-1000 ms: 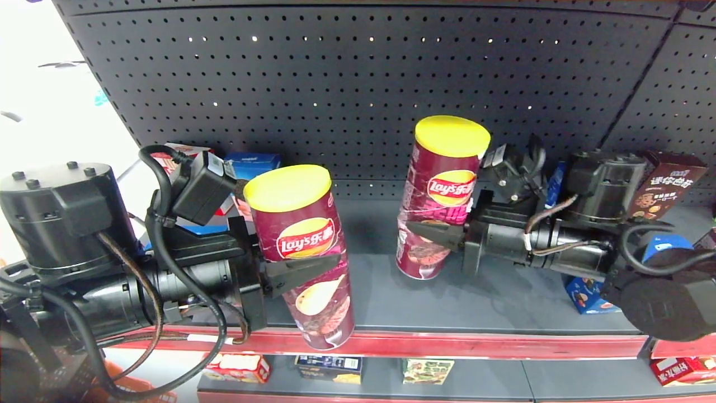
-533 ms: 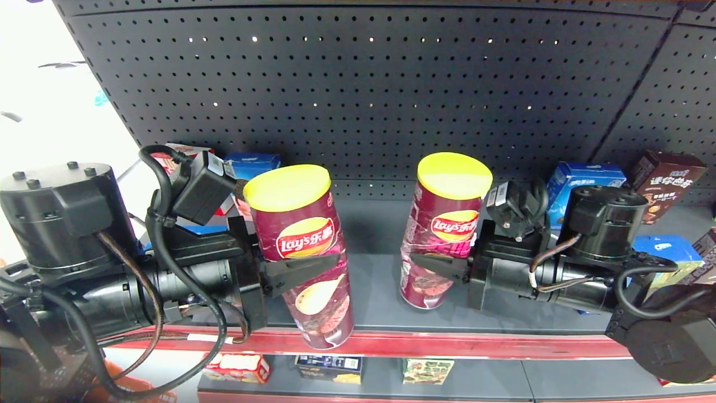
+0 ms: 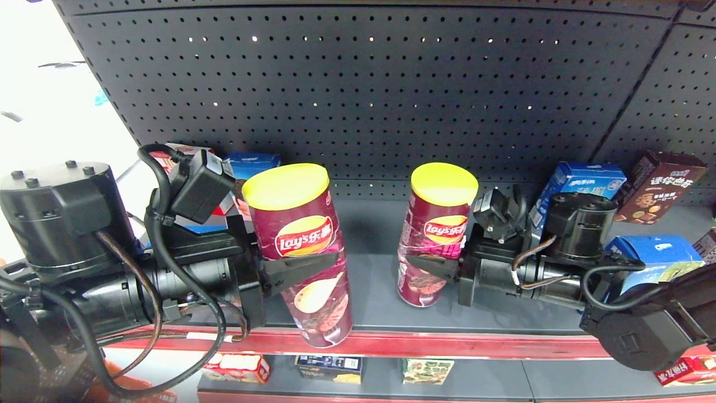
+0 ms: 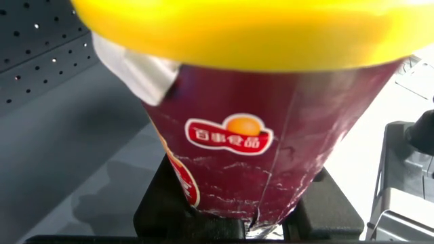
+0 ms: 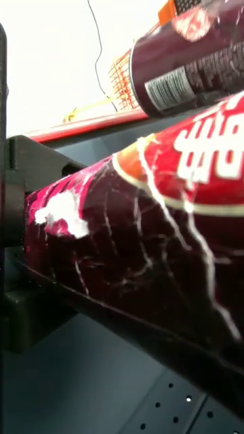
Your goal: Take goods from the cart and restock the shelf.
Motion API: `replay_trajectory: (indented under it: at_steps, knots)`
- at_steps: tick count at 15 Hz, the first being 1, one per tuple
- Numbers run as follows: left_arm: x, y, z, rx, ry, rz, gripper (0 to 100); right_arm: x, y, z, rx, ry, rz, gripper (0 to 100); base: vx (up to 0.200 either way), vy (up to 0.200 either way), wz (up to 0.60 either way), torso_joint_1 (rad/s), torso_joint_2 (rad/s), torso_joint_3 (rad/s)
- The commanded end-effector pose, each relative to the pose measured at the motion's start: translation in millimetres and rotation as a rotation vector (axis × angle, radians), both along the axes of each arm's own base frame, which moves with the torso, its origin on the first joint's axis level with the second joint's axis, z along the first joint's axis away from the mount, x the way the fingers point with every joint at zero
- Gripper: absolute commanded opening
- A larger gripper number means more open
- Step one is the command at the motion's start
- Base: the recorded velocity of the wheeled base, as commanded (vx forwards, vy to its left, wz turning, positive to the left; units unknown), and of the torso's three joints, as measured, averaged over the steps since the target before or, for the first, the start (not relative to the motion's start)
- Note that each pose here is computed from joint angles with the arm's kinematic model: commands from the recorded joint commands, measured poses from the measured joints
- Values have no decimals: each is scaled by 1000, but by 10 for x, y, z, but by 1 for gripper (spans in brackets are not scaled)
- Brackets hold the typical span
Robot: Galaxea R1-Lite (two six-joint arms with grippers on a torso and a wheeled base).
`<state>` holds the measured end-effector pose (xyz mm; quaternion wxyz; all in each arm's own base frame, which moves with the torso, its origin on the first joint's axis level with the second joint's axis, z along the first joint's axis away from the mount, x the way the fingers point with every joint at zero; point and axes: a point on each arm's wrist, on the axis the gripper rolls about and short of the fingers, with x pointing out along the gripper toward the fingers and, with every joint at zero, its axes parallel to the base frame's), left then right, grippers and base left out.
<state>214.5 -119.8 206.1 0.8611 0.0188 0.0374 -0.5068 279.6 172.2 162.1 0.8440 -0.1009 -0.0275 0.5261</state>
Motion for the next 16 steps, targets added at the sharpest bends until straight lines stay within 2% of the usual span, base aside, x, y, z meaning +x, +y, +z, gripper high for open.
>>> replay_trajectory:
  at_steps: [1, 10, 11, 16]
  knots:
    - [2, 0, -9, 2, 4, 0, 0, 56, 32, -70, -9, 10, 2, 0, 0, 0, 0, 0, 0, 0]
    - [1, 0, -11, 1, 3, 0, 0, 107, 49, -154, -37, -3, 3, 0, 0, 0, 0, 0, 0, 0]
    - [1, 0, -11, 1, 3, 0, 0, 103, 47, -155, -41, -6, 2, 100, 0, 0, 0, 0, 0, 0]
    - [1, 0, -11, 1, 3, 0, 0, 47, 2, -105, -36, -17, -9, 100, 0, 0, 0, 0, 0, 0]
